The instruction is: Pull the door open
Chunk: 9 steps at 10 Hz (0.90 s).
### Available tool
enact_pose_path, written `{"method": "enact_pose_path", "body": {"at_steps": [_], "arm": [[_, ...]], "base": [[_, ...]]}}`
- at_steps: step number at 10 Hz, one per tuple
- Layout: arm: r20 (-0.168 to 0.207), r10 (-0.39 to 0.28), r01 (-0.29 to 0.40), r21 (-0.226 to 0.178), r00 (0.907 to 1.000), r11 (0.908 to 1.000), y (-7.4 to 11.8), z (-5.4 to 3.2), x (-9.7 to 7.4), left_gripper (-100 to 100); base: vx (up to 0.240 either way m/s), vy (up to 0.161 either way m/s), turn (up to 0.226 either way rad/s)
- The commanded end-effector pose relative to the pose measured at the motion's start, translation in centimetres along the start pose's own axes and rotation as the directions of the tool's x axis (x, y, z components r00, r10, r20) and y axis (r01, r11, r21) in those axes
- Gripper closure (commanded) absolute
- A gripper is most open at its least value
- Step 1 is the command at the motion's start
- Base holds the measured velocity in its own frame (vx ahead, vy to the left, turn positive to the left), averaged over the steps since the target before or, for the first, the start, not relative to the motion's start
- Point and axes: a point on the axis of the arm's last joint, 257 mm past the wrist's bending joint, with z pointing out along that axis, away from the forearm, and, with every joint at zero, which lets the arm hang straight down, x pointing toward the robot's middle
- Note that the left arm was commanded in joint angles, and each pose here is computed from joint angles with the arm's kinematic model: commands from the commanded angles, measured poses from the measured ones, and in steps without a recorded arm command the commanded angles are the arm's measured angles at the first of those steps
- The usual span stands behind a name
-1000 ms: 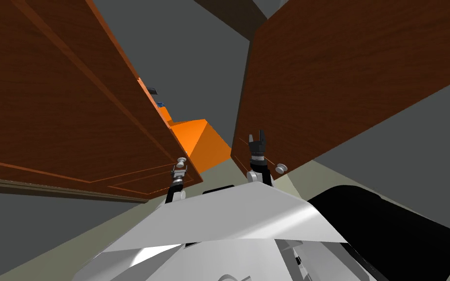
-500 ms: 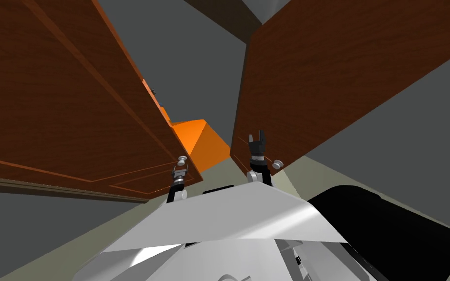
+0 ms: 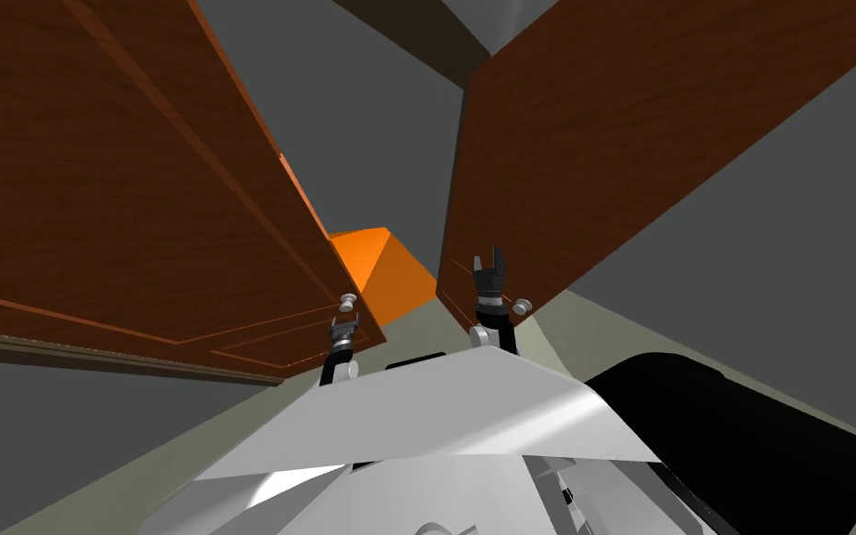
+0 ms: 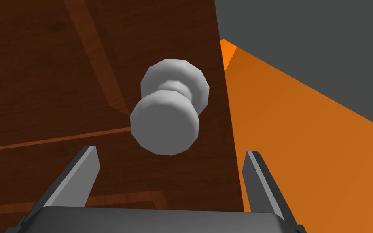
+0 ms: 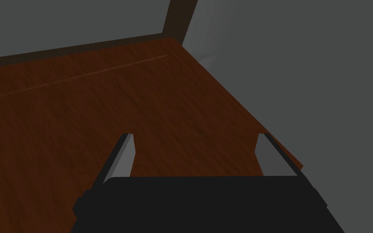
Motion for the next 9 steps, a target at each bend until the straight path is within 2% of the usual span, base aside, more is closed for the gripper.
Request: {"method": "enact_pose_path", "body": {"at_steps": [1, 2, 5, 7, 8, 9], "arm": [[0.004, -0.069, 0.069, 0.004, 0.9976, 0.9976, 0.3, -0.02, 0.0, -100], [0.004, -0.079, 0.079, 0.004, 0.9969, 0.9969, 0.3, -0.02, 0.0, -100], [0.009, -0.191, 0.191, 0.012, 0.9816, 0.9816, 0.7, -0.08, 0.0, -100], [0.011, -0.233, 0.232, 0.015, 0.9725, 0.9725, 0.9, -0.10, -0.1, -100], [0.010, -0.219, 0.219, 0.014, 0.9757, 0.9757, 0.8, -0.10, 0.0, -100], [0.011, -0.224, 0.223, 0.037, 0.9746, 0.9741, -1.3, -0.46, -0.7, -100]], "base": [[-0.074, 0.028, -0.052], [-0.050, 0.023, -0.023], [-0.056, 0.027, -0.039], [-0.056, 0.024, -0.024], [-0.022, 0.010, -0.004], [0.111, -0.023, -0.165]]}}
